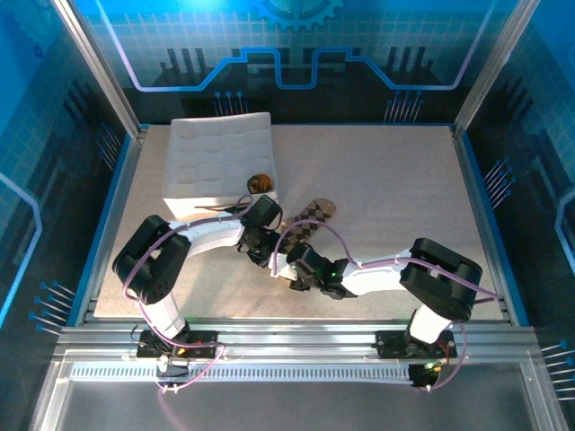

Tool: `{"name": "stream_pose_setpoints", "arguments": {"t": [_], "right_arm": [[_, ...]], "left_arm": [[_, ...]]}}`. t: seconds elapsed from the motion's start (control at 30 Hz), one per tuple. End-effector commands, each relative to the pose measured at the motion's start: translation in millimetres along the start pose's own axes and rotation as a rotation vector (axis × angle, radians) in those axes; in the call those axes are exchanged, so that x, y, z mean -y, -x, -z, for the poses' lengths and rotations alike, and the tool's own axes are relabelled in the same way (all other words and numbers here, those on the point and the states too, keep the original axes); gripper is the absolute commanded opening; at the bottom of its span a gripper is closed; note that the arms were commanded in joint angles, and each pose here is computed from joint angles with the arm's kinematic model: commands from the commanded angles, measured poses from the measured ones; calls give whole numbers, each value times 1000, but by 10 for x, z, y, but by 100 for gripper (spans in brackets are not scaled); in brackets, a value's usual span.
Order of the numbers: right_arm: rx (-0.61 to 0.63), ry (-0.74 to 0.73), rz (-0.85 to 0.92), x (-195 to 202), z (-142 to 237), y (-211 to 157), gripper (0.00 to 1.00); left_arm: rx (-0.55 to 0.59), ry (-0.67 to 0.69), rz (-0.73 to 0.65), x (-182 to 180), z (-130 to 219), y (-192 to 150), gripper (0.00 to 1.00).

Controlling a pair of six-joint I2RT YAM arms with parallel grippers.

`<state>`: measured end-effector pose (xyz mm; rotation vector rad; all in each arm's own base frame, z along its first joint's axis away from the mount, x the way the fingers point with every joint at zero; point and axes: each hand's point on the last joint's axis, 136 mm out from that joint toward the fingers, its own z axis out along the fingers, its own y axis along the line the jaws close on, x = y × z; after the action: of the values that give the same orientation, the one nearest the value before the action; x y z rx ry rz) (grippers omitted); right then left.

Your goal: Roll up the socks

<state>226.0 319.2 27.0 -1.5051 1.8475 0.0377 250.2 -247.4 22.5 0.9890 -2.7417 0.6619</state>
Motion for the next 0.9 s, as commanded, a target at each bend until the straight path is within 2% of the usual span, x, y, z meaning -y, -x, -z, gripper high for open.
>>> {"name": "stream_pose_setpoints", "arguments": {"t": [0.0, 0.13, 0.3, 0.4, 0.53, 0.6, 0.73, 0.87], "right_arm": [[-77, 12, -84, -31, -95, -179, 13], [-112, 58, -144, -124, -118, -303, 3], [-114, 164, -219, -301, -121, -421, 0], [-106, 245, -282, -420, -120, -474, 0], [-105, 323, -370, -504, -123, -537, 0], [-106, 354, -398, -531, -121, -551, 0], [-100, 435, -508, -524, -129, -534, 0], [-130, 511, -634, -502, -168, -574, 0]], "left_arm": [[-14, 78, 34, -239, -20, 8, 22], [8, 15, 64, -142, 154, 47, 27], [91, -70, 135, -96, 514, 169, 60], [111, -63, 180, -230, 619, 191, 68], [131, -46, 199, -444, 669, 171, 68], [118, -58, 196, -493, 641, 132, 60], [87, -124, 132, -399, 549, 2, 47], [87, -130, 89, -295, 415, -65, 46]]}}
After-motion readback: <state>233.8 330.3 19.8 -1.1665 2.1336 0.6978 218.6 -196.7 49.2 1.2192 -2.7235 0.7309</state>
